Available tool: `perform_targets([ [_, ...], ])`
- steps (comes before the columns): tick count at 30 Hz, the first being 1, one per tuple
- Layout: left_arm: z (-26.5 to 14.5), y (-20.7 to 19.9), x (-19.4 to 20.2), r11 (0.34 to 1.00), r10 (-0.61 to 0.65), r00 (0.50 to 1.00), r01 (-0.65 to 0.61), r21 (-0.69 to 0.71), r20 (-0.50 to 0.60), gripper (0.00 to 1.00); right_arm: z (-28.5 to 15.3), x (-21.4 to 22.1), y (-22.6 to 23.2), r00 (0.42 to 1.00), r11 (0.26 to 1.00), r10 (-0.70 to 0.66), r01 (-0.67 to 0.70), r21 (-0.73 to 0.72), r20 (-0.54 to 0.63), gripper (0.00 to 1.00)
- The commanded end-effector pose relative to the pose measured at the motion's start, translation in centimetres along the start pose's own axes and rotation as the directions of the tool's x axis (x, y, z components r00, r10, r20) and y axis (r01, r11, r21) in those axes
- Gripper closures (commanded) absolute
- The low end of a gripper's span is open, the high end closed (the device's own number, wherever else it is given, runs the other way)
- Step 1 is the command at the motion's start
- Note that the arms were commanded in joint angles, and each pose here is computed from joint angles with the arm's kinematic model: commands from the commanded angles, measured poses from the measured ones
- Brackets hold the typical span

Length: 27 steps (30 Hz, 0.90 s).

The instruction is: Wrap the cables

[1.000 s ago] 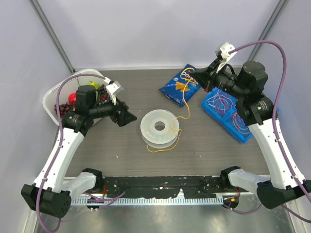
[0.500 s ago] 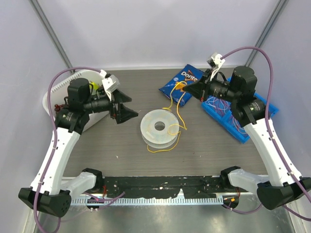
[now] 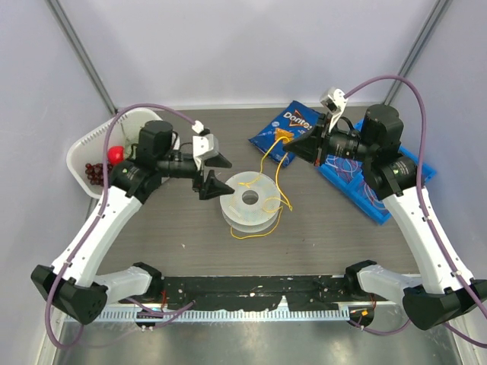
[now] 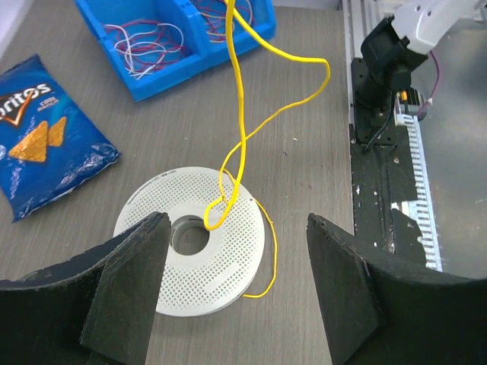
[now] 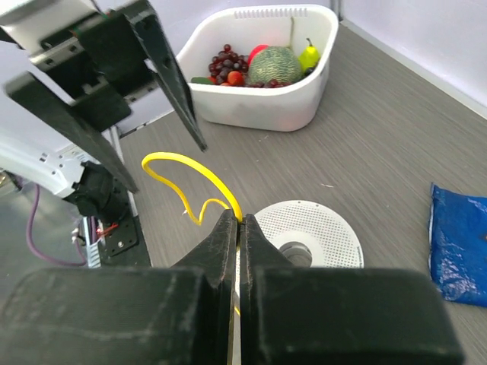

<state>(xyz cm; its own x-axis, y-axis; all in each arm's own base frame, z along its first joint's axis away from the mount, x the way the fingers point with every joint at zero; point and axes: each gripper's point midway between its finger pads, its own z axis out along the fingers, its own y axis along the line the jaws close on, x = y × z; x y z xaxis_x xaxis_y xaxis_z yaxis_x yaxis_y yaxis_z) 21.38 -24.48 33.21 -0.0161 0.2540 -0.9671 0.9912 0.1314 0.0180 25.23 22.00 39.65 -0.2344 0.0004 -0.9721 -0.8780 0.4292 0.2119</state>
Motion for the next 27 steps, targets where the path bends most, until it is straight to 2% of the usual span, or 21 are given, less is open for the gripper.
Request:
perform_targets([
  [1,1.8,0.6,0.8,0.997,0.075,0.997,-0.075,0.032,0.011,0.26,-0.5,-1.9,2.4,0.997,0.992,-0.068,0.072,-0.103,0.041,0.99],
  [7,5.0,0.2,2.3,0.988,0.085,0.996,-0.085,0.127,-0.001,0.3,-0.4,-2.2,2.6,0.998,0.991,-0.058,0.061,-0.121,0.03,0.99],
  [19,8.1,-0.2,4.1,0.98,0.14,0.987,-0.148,0.129,0.074,0.44,-0.3,-3.4,2.7,0.998,0.992,-0.036,0.043,-0.116,0.056,0.99],
  [22,8.6,-0.2,3.9,0.982,0.135,0.987,-0.146,0.121,0.092,0.53,-0.2,-3.3,2.6,0.998,0.993,-0.03,0.036,-0.115,0.053,0.99],
  [25,8.8,-0.2,3.5,0.986,0.105,0.987,-0.119,0.116,0.118,0.67,-0.1,-3.1,2.4,0.998,0.994,-0.028,0.034,-0.107,0.05,0.99],
  [27,8.8,-0.2,2.7,0.986,0.11,0.984,-0.126,0.113,0.137,0.73,-0.1,-3.1,2.4,0.998,0.994,-0.031,0.036,-0.105,0.049,0.99],
])
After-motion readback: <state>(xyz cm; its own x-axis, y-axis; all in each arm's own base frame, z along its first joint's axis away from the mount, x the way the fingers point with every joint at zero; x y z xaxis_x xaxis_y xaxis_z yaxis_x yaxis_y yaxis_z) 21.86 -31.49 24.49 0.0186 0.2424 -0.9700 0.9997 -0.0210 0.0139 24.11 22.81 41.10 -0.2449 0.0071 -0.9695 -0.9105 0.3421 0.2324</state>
